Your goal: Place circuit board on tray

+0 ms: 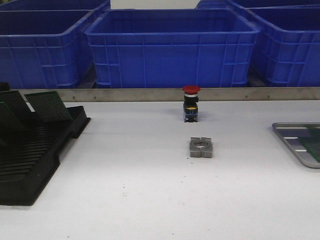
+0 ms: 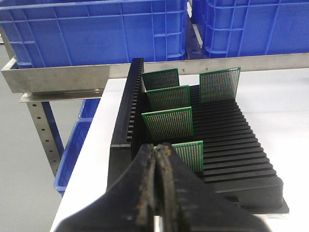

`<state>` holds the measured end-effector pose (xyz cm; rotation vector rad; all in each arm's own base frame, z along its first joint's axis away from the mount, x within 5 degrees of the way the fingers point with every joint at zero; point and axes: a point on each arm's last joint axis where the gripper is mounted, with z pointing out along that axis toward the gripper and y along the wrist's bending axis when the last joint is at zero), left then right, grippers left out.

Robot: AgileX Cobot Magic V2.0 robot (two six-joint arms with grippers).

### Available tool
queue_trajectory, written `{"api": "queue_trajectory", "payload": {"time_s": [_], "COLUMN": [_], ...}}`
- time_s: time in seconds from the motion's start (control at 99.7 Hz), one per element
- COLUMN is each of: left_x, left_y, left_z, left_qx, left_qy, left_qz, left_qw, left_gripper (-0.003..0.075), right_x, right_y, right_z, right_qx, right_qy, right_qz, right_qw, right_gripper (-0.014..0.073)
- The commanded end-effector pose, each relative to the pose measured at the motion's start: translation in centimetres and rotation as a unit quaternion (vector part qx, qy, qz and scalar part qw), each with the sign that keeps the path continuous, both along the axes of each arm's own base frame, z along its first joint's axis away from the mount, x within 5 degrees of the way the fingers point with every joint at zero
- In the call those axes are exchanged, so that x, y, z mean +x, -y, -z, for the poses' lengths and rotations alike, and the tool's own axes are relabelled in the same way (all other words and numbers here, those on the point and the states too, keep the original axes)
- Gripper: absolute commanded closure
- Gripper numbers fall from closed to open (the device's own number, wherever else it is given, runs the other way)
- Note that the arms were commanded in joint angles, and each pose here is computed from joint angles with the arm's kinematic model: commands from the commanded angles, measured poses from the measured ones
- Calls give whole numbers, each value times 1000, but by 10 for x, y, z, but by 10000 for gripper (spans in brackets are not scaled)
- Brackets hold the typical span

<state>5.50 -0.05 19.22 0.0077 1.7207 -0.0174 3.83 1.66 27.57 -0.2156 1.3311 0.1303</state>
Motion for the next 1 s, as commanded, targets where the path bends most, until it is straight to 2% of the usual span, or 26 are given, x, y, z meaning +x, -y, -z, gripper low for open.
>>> {"api": "queue_trajectory", "payload": {"time_s": [0.0, 0.1, 0.201, 0.341, 0.461, 0.562, 0.652, 0.702, 0.782, 0.822, 0.993], "left_x": [0, 0, 0, 0, 0, 0, 0, 0, 0, 0, 0], "left_y": [0, 0, 0, 0, 0, 0, 0, 0, 0, 0, 0], "left_z": [2, 2, 2, 2, 2, 2, 2, 2, 2, 2, 2], "left_qx": [-5, -5, -5, -5, -5, -5, -5, -5, -5, -5, -5], "left_qy": [37, 37, 37, 37, 37, 37, 37, 37, 37, 37, 37], "left_qz": [-1, -1, -1, -1, -1, -1, -1, -1, -1, -1, -1], "left_qw": [999, 999, 999, 999, 999, 999, 999, 999, 999, 999, 999], "left_gripper": [737, 737, 737, 737, 737, 737, 737, 737, 737, 737, 737], "right_x": [-1, -1, 1, 4, 9, 12, 13, 14, 16, 16, 16], "right_y": [4, 4, 11, 15, 18, 19, 21, 22, 22, 22, 22], "right_z": [-10, -10, -9, -2, 15, 28, 43, 52, 66, 66, 67], "right_qx": [12, 13, 25, -4, 10, -20, -10, 6, 33, 21, 18], "right_qy": [16, 17, 25, 24, -6, -46, -77, -71, -28, -48, -45], "right_qz": [19, 22, 57, 100, 132, 153, 165, 169, 165, 167, 166], "right_qw": [1000, 1000, 998, 995, 991, 987, 983, 983, 985, 985, 985], "right_gripper": [655, 655, 655, 655, 655, 655, 655, 655, 655, 655, 655]}}
